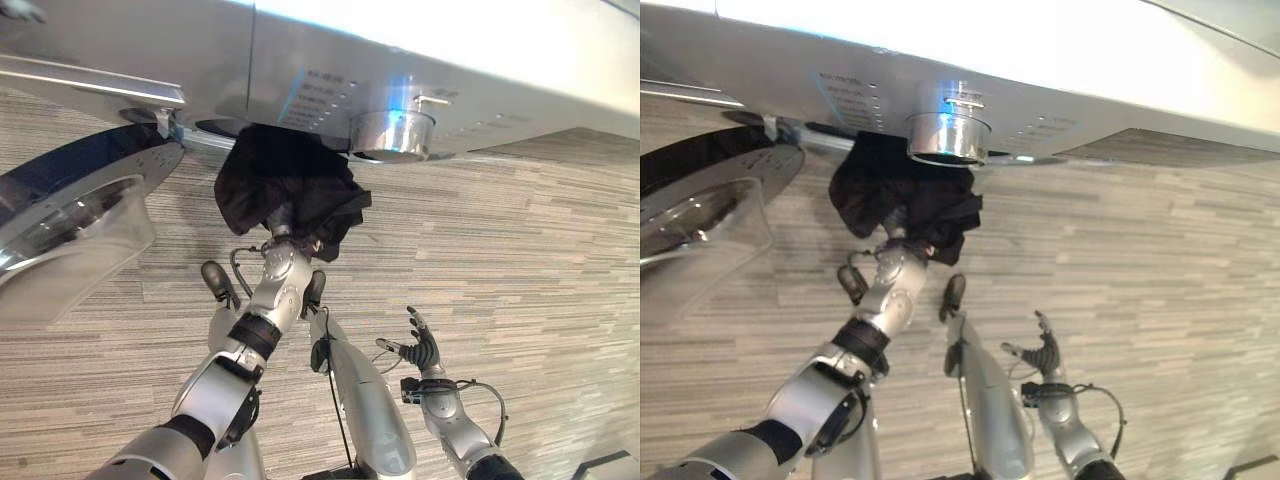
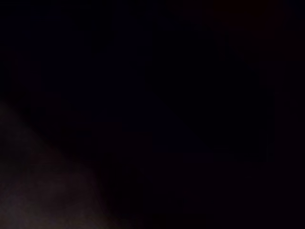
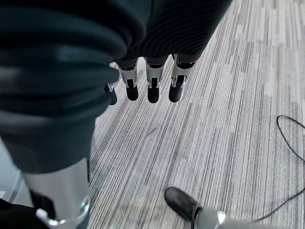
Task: Grab the laundry basket,head to the washer,open it,put in the laundry and shut it.
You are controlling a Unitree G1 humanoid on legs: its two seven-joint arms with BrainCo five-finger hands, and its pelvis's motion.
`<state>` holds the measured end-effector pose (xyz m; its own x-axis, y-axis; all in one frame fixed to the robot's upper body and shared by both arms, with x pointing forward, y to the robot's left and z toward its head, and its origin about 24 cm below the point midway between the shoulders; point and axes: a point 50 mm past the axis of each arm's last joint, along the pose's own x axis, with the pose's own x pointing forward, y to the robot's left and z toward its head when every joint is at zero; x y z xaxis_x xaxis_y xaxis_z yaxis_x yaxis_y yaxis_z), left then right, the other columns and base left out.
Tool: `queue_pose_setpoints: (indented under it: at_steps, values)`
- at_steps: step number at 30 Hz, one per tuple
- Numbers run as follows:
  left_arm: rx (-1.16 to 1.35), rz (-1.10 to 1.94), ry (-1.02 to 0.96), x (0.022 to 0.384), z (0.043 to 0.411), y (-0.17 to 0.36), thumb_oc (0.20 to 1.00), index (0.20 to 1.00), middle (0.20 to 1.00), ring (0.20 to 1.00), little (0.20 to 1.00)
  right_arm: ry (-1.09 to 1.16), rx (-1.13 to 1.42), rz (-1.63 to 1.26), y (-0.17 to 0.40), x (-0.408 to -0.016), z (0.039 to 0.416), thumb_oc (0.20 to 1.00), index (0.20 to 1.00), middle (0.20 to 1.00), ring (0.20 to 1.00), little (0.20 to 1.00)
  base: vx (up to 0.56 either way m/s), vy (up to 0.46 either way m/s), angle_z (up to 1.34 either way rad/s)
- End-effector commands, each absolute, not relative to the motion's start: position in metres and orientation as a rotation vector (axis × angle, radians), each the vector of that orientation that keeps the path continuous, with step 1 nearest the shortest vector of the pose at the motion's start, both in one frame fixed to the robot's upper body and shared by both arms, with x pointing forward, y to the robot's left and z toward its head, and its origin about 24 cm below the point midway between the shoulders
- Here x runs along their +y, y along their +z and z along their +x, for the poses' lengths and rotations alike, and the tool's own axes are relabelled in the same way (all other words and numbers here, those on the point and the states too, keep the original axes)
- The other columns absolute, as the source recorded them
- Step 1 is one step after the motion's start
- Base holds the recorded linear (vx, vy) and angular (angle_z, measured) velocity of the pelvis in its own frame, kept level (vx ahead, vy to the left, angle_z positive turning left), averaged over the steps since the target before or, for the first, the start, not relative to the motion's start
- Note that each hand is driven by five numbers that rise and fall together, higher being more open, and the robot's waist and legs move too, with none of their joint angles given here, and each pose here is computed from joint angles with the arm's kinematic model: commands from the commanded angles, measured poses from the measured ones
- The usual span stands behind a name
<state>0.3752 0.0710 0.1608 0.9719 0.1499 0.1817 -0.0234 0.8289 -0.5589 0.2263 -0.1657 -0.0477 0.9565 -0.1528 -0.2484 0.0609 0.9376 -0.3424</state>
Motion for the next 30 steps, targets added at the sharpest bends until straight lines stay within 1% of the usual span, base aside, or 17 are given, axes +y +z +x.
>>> queue_pose_setpoints:
  at_steps: [1,4,5,11,17,20,21,24,30]
  values:
    - [-0.24,-0.652,0.111,0.058,0.378,0.171,0.2,0.2,0.2,0.2,0.2,-0.18,0.283,-0.32,-0.048,-0.181,0.218,1.0,1.0,1.0,1.0,1.0,0.06,0.018,-0.03]
    - [-0.271,-0.674,0.142,0.066,0.384,0.185,0.2,0.2,0.2,0.2,0.2,-0.177,0.279,-0.315,-0.048,-0.18,0.218,1.0,1.0,1.0,1.0,1.0,0.04,0.012,0.0]
    - [-0.297,-0.695,0.167,0.073,0.388,0.197,0.2,0.2,0.2,0.2,0.2,-0.172,0.261,-0.304,-0.044,-0.178,0.22,1.0,1.0,1.0,1.0,1.0,0.03,0.022,0.04]
    - [-0.37,-0.68,0.2,0.086,0.397,0.229,0.2,0.2,0.2,0.2,0.2,-0.178,0.218,-0.261,-0.035,-0.18,0.224,1.0,1.0,1.0,1.0,1.0,0.02,0.006,0.02]
    - [-0.478,-0.69,0.273,0.12,0.405,0.276,0.2,0.2,0.2,0.2,0.2,-0.168,0.15,-0.236,-0.019,-0.185,0.23,1.0,1.0,1.0,1.0,1.0,0.03,-0.014,0.0]
    - [-0.504,-0.684,0.288,0.131,0.406,0.291,0.2,0.2,0.2,0.2,0.2,-0.17,0.138,-0.236,-0.015,-0.189,0.232,1.0,1.0,1.0,1.0,1.0,0.01,0.014,-0.05]
    - [-0.533,-0.676,0.3,0.139,0.406,0.305,0.2,0.2,0.2,0.2,0.2,-0.168,0.13,-0.237,-0.013,-0.191,0.232,1.0,1.0,1.0,1.0,1.0,0.02,0.029,-0.06]
    - [-0.575,-0.673,0.328,0.158,0.405,0.323,0.2,0.2,0.2,0.2,0.2,-0.167,0.137,-0.232,-0.013,-0.194,0.231,1.0,1.0,1.0,1.0,1.0,0.0,0.022,-0.07]
    - [-0.607,-0.679,0.343,0.168,0.402,0.336,0.2,0.2,0.2,0.2,0.2,-0.176,0.146,-0.221,-0.011,-0.201,0.229,1.0,1.0,1.0,1.0,1.0,0.0,-0.014,-0.02]
